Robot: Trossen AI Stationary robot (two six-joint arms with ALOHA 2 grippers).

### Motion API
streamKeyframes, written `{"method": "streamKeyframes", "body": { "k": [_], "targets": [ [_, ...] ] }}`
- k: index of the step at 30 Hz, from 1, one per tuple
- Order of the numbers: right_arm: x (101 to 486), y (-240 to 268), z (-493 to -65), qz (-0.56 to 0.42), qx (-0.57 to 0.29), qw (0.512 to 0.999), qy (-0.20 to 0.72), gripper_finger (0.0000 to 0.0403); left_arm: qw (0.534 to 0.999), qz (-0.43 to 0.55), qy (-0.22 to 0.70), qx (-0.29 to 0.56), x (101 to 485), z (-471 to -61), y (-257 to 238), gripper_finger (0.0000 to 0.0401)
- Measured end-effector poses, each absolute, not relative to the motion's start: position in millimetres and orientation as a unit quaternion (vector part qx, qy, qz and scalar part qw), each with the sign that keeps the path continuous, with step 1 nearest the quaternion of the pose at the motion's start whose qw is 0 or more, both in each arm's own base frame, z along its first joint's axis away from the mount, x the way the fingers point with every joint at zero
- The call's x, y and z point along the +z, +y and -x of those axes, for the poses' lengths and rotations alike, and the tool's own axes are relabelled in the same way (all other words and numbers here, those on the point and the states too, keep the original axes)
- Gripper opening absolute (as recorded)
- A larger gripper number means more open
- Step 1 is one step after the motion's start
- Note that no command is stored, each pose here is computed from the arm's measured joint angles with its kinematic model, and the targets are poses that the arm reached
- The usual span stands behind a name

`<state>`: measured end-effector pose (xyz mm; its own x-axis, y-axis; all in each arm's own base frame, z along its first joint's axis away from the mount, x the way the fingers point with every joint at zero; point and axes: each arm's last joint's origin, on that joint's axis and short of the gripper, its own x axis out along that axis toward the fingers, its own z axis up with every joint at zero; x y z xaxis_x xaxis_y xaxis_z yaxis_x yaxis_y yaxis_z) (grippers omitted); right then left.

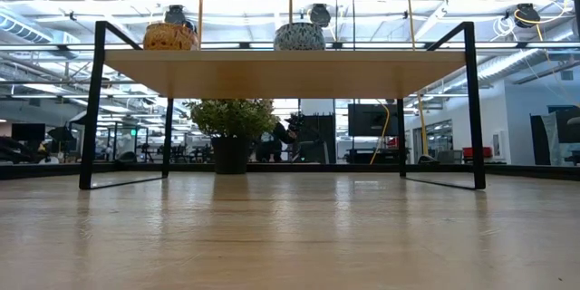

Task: Stock candles and holders on shelf
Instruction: Align the gold candle holder with the other gold candle holders on the shelf

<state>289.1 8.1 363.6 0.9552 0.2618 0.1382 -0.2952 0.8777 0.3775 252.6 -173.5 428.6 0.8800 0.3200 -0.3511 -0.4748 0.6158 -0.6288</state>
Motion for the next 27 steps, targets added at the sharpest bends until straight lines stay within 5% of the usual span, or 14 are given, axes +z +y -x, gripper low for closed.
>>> {"method": "streamKeyframes", "body": {
  "k": [13, 20, 27],
  "targets": [
    [293.6, -22.0, -227.8, -0.243, -0.038, 0.964, -0.102, 0.0017, 0.893, 0.369, 0.076, 0.246, 430.5, -252.3, -169.6, 0.0269],
    [283.3, -27.5, -211.9, -0.166, -0.149, 0.971, -0.085, 0.0017, 0.890, 0.377, 0.074, 0.246, 430.5, -252.2, -169.8, 0.0269],
    [272.9, -27.6, -219.1, -0.097, -0.159, 0.982, -0.041, 0.0017, 0.888, 0.381, 0.073, 0.246, 430.5, -252.2, -169.9, 0.0269]
  ]
}}
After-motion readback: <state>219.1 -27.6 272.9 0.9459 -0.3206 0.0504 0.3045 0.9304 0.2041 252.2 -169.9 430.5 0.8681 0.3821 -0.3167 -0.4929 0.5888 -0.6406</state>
